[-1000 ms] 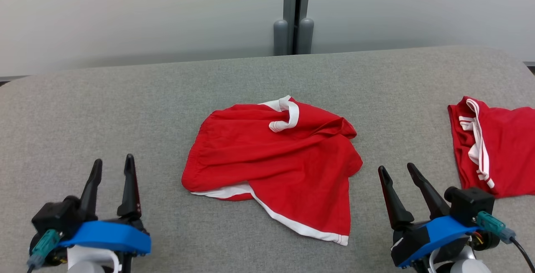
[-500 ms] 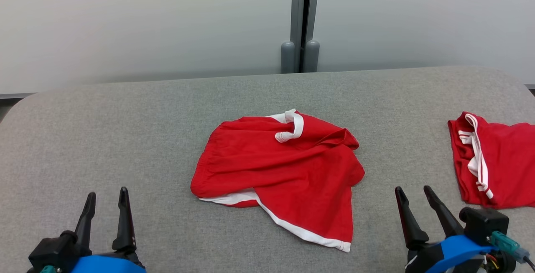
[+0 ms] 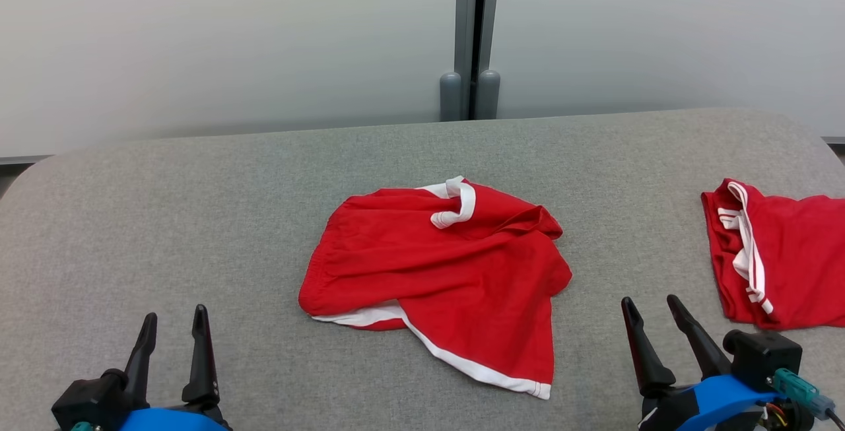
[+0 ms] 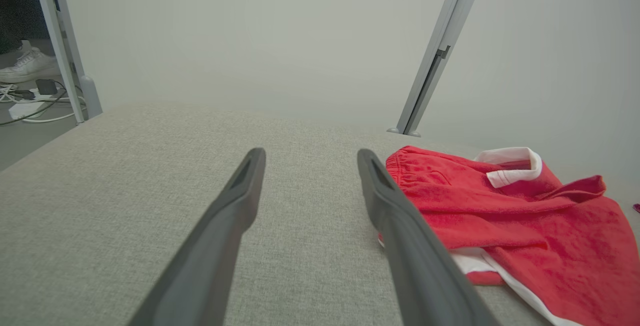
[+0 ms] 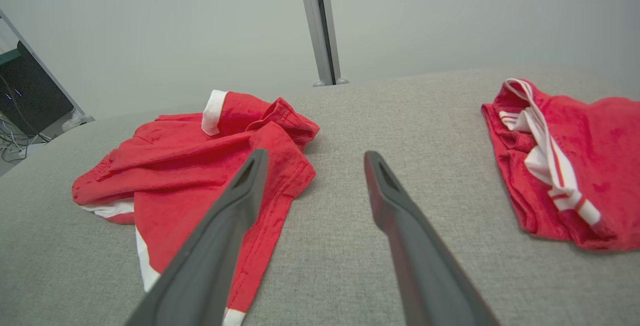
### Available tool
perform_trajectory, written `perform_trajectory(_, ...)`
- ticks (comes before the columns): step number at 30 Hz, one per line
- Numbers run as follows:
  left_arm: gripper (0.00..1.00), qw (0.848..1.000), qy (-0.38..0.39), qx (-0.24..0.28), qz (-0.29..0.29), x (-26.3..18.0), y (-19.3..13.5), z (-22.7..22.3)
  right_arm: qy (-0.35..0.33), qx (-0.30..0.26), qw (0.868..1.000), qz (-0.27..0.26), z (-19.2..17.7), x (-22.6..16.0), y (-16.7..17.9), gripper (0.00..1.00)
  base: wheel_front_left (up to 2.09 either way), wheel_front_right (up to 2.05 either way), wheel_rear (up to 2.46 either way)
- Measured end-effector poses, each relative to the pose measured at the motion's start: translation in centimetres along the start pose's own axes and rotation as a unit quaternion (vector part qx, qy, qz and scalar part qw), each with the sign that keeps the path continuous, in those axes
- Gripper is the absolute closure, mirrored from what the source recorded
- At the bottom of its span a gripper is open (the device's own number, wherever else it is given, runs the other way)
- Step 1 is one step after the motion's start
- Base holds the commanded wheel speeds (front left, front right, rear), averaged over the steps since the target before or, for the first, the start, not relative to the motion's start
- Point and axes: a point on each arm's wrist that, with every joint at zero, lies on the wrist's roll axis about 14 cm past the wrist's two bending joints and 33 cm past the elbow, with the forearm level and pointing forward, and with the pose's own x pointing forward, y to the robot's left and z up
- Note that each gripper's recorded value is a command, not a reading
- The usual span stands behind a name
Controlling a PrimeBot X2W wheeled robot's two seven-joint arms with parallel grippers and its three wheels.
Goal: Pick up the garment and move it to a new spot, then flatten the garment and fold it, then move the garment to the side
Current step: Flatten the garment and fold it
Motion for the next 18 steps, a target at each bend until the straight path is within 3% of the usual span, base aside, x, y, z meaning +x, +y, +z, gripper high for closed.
perform_trajectory(11,0.0,0.997,0.055,-0.008,-0.045,0.0,-2.8,-2.8,0.022,-0.009,0.999,0.033,-1.0,-0.2,2.3,0.0,0.0,0.0,0.0)
perform_trajectory(18,0.0,0.986,0.138,-0.004,-0.093,1.3,-5.3,-7.4,0.059,-0.01,0.996,0.062,-2.9,-0.5,4.4,0.0,0.0,0.0,0.0)
